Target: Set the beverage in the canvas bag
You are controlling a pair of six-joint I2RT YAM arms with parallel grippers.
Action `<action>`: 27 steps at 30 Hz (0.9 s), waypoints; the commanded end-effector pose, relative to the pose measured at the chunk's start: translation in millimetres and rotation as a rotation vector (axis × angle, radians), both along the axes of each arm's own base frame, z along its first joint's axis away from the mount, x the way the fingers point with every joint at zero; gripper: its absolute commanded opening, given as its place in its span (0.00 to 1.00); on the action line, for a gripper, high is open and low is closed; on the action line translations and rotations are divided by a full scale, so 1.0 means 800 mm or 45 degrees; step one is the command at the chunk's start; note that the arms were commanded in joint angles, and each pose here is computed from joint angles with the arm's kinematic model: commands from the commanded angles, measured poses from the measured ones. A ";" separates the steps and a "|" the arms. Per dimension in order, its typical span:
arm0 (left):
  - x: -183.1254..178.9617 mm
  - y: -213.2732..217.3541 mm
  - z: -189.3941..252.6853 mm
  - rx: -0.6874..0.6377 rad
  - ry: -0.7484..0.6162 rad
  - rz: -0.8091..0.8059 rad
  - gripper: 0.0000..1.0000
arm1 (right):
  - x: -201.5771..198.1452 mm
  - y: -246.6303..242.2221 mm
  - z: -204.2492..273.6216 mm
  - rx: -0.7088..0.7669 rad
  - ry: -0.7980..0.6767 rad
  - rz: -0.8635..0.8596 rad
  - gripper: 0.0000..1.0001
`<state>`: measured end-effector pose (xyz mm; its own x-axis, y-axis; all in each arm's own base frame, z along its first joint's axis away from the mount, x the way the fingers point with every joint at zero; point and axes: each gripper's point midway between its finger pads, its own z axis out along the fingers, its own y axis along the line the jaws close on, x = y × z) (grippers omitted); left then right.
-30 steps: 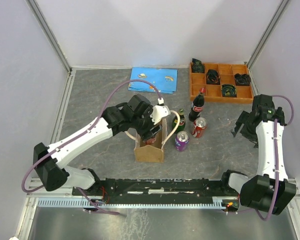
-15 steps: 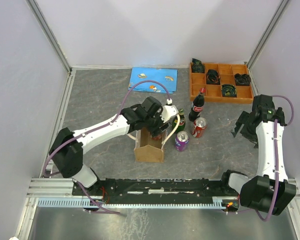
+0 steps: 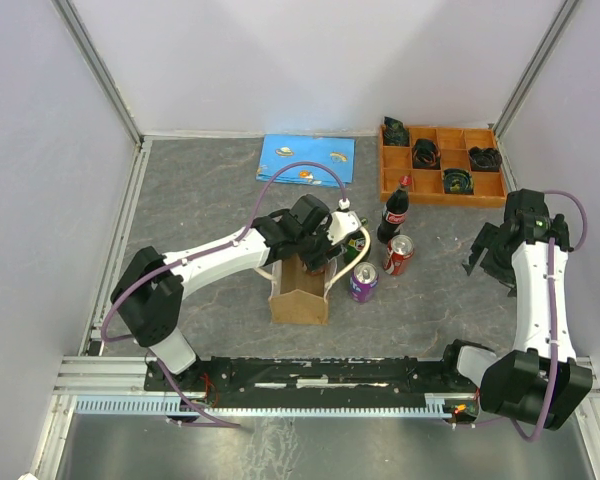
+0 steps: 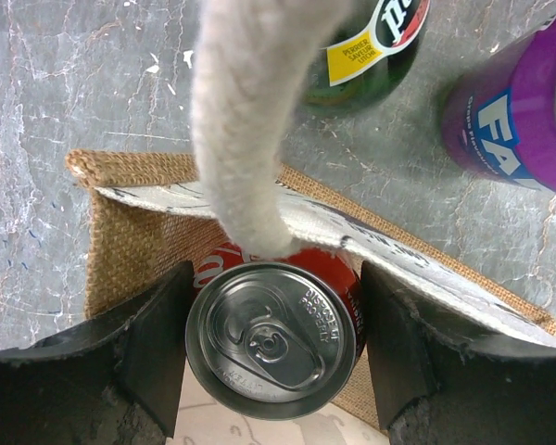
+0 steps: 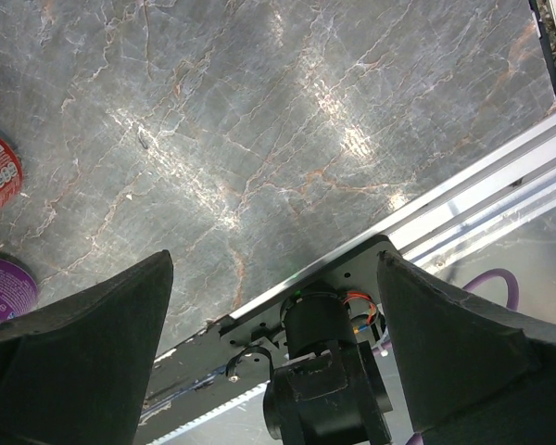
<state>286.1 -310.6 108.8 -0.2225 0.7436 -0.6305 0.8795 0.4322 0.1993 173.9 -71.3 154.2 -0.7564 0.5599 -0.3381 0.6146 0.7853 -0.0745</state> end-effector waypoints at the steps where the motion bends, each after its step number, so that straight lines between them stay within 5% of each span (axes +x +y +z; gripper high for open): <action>1: 0.038 -0.013 0.049 -0.090 -0.192 0.002 0.03 | 0.006 -0.006 0.011 -0.027 -0.024 -0.006 0.99; 13: 0.048 -0.010 0.026 -0.095 -0.157 0.059 0.03 | 0.008 -0.006 0.009 -0.020 -0.016 -0.007 0.99; 18: 0.038 -0.010 0.024 -0.113 -0.120 0.049 0.46 | 0.006 -0.005 0.008 -0.020 -0.011 -0.006 0.99; 27: 0.032 -0.005 0.017 -0.125 -0.100 0.069 0.68 | 0.009 -0.006 0.010 -0.014 -0.010 -0.009 0.99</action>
